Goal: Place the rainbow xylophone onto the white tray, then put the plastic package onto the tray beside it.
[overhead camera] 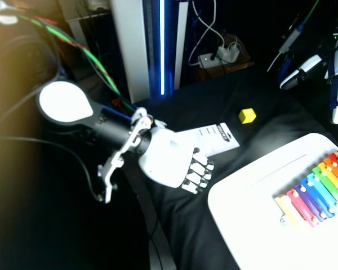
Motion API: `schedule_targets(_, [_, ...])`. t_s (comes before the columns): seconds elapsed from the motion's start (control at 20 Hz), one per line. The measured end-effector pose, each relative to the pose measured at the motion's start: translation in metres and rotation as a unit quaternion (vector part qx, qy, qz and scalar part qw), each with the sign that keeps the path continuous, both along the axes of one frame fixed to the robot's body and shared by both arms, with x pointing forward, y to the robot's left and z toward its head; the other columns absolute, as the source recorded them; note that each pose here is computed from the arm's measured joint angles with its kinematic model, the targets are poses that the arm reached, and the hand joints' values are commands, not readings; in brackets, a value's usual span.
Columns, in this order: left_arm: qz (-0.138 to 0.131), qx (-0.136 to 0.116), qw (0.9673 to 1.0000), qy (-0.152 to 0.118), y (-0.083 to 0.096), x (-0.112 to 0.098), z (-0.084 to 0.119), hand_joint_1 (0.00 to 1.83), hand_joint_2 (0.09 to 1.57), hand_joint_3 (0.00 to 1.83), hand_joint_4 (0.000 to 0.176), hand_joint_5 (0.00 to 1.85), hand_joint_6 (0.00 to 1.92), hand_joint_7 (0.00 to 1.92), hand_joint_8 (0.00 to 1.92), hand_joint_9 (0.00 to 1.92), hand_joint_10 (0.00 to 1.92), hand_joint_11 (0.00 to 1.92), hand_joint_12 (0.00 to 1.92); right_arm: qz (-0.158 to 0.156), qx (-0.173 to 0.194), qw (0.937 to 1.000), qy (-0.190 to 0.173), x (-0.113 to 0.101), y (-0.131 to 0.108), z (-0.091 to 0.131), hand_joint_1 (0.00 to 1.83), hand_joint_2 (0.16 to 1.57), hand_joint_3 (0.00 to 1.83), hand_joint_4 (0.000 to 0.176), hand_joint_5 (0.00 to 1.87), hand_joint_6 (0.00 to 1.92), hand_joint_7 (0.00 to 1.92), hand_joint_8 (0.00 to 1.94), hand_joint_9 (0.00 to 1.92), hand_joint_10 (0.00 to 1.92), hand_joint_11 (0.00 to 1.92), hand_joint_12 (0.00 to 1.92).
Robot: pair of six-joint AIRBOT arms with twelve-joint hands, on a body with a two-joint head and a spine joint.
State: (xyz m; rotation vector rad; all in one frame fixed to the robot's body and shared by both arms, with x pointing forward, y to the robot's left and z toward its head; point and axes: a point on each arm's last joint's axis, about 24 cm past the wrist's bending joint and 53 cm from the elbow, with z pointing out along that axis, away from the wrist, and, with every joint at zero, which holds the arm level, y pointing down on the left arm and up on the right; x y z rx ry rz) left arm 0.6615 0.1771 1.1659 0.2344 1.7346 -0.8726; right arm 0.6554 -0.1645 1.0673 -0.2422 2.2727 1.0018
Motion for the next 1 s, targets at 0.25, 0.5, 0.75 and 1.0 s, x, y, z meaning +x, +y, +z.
schedule_targets(0.25, [0.000,0.000,1.0000,0.001,0.0002,-0.0001,-0.0004,0.86,0.68,0.00,0.000,0.00,0.00,0.00,0.00,0.00,0.00,0.00,0.00,-0.001,0.004,1.0000,0.001,0.0004,0.0023,-0.0001,0.91,0.77,0.00,0.000,0.64,0.00,0.64,0.00,0.74,0.01,0.59,0.71])
schedule_targets(0.5, [0.002,0.002,1.0000,0.005,0.0018,-0.0008,-0.0043,0.89,0.68,0.00,0.000,0.00,0.00,0.01,0.00,0.00,0.00,0.00,0.00,-0.004,0.013,0.9999,0.005,0.0007,0.0056,0.0016,1.11,0.93,0.00,0.000,0.99,0.02,1.02,0.08,0.80,0.98,0.73,1.42])
schedule_targets(0.75, [0.004,0.002,1.0000,0.004,0.0023,-0.0002,-0.0037,0.91,0.66,0.00,0.000,0.00,0.00,0.00,0.00,0.00,0.00,0.00,0.00,-0.002,0.012,0.9999,0.006,-0.0001,0.0058,0.0010,1.25,1.16,0.00,0.000,0.89,0.86,0.93,1.28,0.91,1.17,0.85,1.47])
schedule_targets(1.0, [0.006,0.004,0.9999,0.007,0.0041,-0.0005,-0.0074,0.93,0.71,0.02,0.000,0.00,0.00,0.00,0.00,0.00,0.00,0.00,0.00,-0.001,0.013,0.9999,0.008,0.0003,0.0077,-0.0005,1.22,1.16,0.00,0.000,0.85,1.03,0.95,1.20,0.93,1.04,0.87,1.29])
